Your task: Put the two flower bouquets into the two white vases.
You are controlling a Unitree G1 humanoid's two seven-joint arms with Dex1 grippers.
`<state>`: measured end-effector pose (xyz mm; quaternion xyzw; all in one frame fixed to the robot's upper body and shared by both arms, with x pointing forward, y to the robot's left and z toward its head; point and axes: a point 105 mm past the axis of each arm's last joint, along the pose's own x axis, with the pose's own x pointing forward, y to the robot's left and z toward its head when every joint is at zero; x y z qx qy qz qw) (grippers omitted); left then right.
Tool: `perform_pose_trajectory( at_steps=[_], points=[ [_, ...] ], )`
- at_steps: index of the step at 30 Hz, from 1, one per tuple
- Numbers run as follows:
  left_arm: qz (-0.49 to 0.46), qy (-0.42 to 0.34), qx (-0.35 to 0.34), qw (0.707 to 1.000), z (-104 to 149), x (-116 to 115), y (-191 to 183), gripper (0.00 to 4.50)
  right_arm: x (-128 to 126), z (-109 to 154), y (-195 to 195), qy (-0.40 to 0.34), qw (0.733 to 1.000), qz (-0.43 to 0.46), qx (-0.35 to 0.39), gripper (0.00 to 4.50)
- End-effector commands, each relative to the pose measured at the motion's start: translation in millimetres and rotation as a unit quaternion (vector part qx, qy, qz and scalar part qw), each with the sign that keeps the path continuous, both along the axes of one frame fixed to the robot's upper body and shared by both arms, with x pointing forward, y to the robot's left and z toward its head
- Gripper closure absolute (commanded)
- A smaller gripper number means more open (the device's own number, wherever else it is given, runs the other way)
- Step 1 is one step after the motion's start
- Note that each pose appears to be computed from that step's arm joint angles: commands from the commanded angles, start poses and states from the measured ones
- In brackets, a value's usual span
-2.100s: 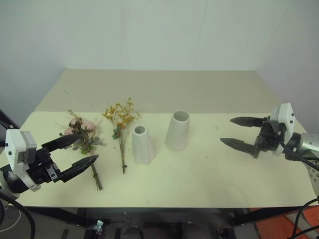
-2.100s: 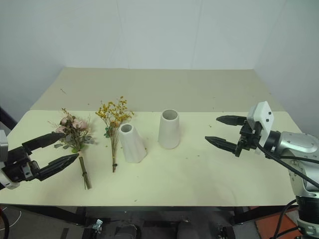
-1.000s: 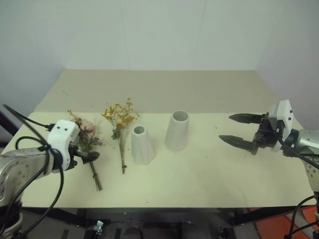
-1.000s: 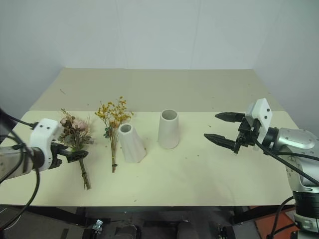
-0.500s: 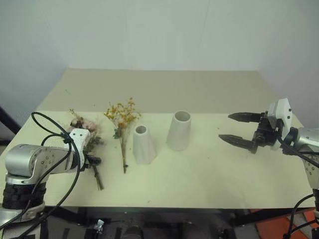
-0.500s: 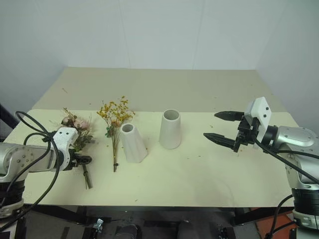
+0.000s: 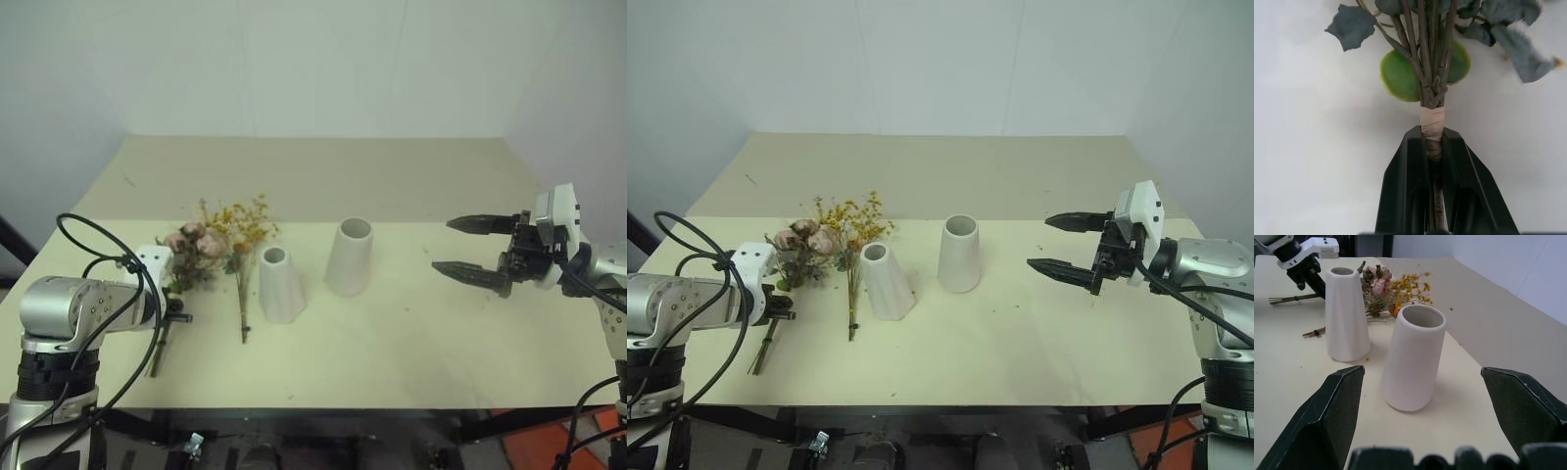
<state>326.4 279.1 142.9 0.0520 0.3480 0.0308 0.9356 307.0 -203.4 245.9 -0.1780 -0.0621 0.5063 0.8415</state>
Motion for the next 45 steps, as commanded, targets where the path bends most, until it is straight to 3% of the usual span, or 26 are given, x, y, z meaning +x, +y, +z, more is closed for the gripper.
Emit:
perform_pose_trajectory(
  at_steps=[1, 3, 5, 12, 18, 23, 31, 45],
  points=[
    [0.009, -0.144, 0.048, 0.988, 58.7, 11.8, 13.6, 4.39, 0.8, 14.6, 1.7, -0.021, 1.0, 0.013, 0.013, 0.0],
    [0.01, -0.179, 0.062, 0.982, 73.9, 13.4, 17.2, 4.39, 1.9, 14.7, 2.9, -0.018, 1.0, 0.018, 0.016, 0.0],
    [0.0, -0.262, 0.079, 0.962, 102.0, 17.3, 18.5, 4.39, 2.9, 15.2, 5.0, -0.008, 0.999, 0.028, 0.029, 0.0],
    [-0.081, -0.384, 0.016, 0.919, 162.7, 30.5, -8.9, 4.39, 4.5, 15.0, 4.8, 0.023, 0.997, 0.055, 0.05, 0.0],
    [-0.227, -0.485, -0.055, 0.843, 212.7, 40.9, -64.0, 4.39, 6.9, 18.8, 3.5, 0.022, 0.997, 0.06, 0.049, 0.0],
    [-0.326, -0.505, -0.122, 0.79, 223.7, 58.8, -111.1, 4.39, 5.5, 17.9, 3.5, 0.032, 0.995, 0.073, 0.053, 0.0],
    [-0.402, -0.503, -0.209, 0.736, 226.7, 75.4, -166.0, 4.39, 7.5, 16.8, -1.3, 0.02, 0.998, 0.045, 0.048, 0.0],
    [-0.47, -0.478, -0.297, 0.68, 225.9, 72.2, -241.9, 4.39, 12.9, 12.8, -5.6, 0.013, 0.999, -0.019, 0.049, 0.0]
  ],
)
